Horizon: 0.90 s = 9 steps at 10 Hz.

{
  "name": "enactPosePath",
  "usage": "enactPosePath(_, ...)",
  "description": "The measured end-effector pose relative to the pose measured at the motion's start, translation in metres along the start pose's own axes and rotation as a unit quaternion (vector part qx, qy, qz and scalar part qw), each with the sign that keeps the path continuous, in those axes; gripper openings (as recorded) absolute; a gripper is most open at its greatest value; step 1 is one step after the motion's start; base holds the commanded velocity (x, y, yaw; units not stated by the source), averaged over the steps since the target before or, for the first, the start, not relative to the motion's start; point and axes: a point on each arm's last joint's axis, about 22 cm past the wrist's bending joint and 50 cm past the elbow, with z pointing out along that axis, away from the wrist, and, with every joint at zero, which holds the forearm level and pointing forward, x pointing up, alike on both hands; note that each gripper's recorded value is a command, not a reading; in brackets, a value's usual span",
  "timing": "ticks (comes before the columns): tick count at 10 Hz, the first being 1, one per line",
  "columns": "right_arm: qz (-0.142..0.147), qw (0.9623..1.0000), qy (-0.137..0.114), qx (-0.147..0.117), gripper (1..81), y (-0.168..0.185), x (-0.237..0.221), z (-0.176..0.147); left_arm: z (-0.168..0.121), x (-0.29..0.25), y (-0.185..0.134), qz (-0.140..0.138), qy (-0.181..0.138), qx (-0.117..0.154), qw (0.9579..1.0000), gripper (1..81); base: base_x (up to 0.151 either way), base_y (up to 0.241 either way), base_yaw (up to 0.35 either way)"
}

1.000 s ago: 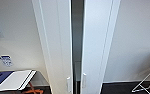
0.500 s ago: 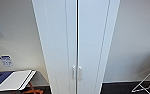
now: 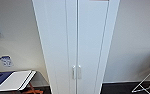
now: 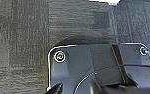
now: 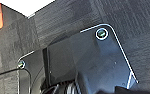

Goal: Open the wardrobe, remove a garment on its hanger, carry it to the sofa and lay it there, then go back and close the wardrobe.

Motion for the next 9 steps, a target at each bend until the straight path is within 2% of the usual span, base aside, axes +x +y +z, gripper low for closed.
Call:
enactPosePath(1, -0.005, 0.9998, -0.016, -0.006, 81.1, 0.006, -0.029, -0.001, 0.004, -0.031, 0.01, 0.015, -0.013, -0.003, 0.9998, 81.1, 0.0, 0.0, 0.0)
enactPosePath(2, -0.017, 0.9992, -0.033, -0.016, 81.1, 0.016, -0.058, -0.004, 0.009, -0.069, 0.034, 0.029, -0.031, -0.018, 0.9989, 81.1, 0.0, 0.0, 0.0)
enactPosePath(4, -0.053, 0.9966, -0.061, -0.013, 81.1, 0.012, -0.107, -0.005, 0.018, -0.112, 0.096, 0.052, -0.047, -0.063, 0.9956, 81.1, 0.0, 0.0, 0.0)
enactPosePath(5, -0.065, 0.9955, -0.069, -0.007, 81.1, 0.004, -0.123, -0.004, 0.019, -0.111, 0.099, 0.057, -0.044, -0.062, 0.9954, 81.1, 0.0, 0.0, 0.0)
enactPosePath(7, -0.067, 0.9952, -0.071, 0.006, 81.1, -0.014, -0.13, 0.001, 0.017, -0.111, 0.069, 0.063, -0.046, -0.028, 0.9965, 81.1, 0.0, 0.0, 0.0)
enactPosePath(8, -0.069, 0.9951, -0.071, 0.006, 81.1, -0.014, -0.13, 0.001, 0.017, -0.112, 0.065, 0.064, -0.048, -0.02, 0.9966, 81.1, 0.0, 0.0, 0.0)
enactPosePath(9, -0.072, 0.9947, -0.073, 0.005, 81.1, -0.013, -0.134, 0.0, 0.019, -0.114, 0.075, 0.063, -0.048, -0.026, 0.9965, 81.1, 0.0, 0.0, 0.0)
